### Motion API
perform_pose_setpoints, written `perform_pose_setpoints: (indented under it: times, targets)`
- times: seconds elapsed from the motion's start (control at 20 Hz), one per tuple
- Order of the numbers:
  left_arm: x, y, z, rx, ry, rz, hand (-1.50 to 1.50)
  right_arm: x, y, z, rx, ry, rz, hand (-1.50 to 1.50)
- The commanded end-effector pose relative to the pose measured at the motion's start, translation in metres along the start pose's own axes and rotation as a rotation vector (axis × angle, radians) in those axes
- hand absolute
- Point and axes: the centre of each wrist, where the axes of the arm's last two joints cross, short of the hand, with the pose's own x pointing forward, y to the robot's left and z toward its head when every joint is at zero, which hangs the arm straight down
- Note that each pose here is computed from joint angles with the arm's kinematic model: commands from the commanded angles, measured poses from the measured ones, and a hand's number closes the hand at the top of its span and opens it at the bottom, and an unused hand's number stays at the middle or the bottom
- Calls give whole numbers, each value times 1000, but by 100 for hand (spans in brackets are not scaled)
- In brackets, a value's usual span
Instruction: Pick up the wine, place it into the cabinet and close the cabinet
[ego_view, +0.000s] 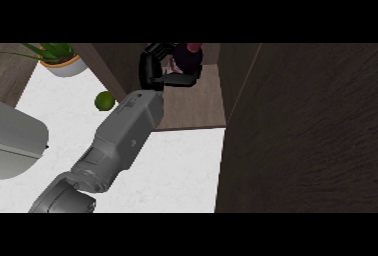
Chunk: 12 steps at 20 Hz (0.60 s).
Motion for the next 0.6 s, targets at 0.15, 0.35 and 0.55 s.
perform_pose_setpoints:
  times: [0.15,0.35,0.55]
  targets:
    - [-16,22,7,42,28,-14,150,12,-11,11,6,-29,-7,-150]
    - [-1,24,-9,49,25,-50,-150,9,1,5,3,-19,-19,-150]
    - [-11,9,5,58,33,-121,-150,13,0,13,13,-30,-15,-150]
